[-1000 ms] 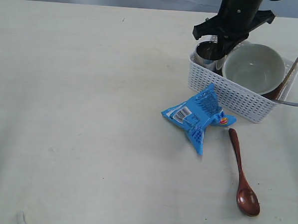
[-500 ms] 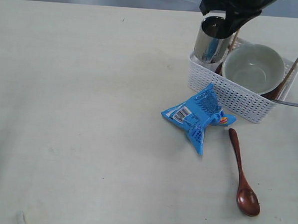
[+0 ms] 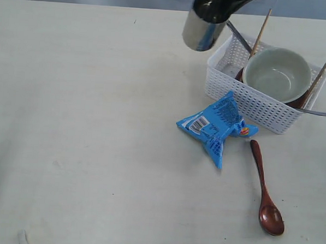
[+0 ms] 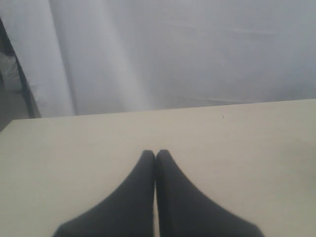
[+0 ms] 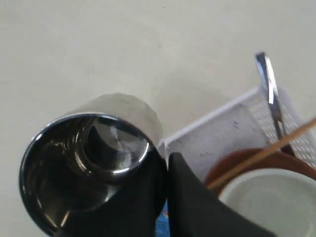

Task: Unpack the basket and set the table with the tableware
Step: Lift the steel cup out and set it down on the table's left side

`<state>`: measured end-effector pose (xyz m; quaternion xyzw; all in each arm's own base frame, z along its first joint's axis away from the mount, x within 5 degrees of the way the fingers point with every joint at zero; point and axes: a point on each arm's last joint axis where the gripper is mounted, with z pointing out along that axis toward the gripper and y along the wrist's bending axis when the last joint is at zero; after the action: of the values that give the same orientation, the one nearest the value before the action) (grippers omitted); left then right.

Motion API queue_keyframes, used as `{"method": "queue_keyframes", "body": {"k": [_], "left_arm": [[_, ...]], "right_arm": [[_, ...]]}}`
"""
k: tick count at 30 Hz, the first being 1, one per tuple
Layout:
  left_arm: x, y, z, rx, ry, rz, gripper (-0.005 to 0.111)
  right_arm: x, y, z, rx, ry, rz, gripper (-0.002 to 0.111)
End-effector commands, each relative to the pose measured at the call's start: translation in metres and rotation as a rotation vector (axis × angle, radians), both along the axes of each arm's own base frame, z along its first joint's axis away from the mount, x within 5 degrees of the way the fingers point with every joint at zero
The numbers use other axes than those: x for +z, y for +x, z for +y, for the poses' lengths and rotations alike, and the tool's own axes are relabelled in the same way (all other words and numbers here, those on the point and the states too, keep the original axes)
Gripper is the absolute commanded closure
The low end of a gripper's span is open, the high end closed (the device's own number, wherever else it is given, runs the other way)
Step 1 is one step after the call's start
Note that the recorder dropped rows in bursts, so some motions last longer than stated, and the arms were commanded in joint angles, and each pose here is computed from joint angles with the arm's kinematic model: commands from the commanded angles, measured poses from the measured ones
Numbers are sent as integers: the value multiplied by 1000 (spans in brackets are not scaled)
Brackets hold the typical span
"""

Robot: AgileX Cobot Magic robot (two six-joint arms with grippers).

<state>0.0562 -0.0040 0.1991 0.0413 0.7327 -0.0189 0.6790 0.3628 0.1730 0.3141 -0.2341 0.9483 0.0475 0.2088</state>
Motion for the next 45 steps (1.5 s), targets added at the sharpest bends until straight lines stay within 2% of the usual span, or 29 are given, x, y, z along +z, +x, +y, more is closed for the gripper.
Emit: {"method": "queue_keyframes", "body": {"k": [1, 9, 18, 25, 34, 39, 42, 45], "left_arm": [[-1, 0, 0, 4, -8, 0, 107], [-1, 0, 0, 4, -8, 0, 107], [-1, 0, 0, 4, -8, 0, 107], [-1, 0, 0, 4, -8, 0, 107], [-1, 0, 0, 4, -8, 0, 107], [-1, 0, 0, 4, -8, 0, 107], [-1, 0, 0, 4, -8, 0, 107], [-1, 0, 0, 4, -8, 0, 107]], "right_arm": [[-13, -4, 37, 65, 34, -13, 108], [-63, -7, 95, 136, 51, 93, 108], [-85, 4, 147, 176, 38, 173, 108], [-109, 19, 159, 129, 32, 191, 108], [-131, 31, 158, 90, -56, 177, 108], [-131, 31, 159, 90, -49, 178, 108], [-128, 32, 159, 89, -45, 165, 101], [-122, 33, 160, 84, -32, 151, 80]]}}
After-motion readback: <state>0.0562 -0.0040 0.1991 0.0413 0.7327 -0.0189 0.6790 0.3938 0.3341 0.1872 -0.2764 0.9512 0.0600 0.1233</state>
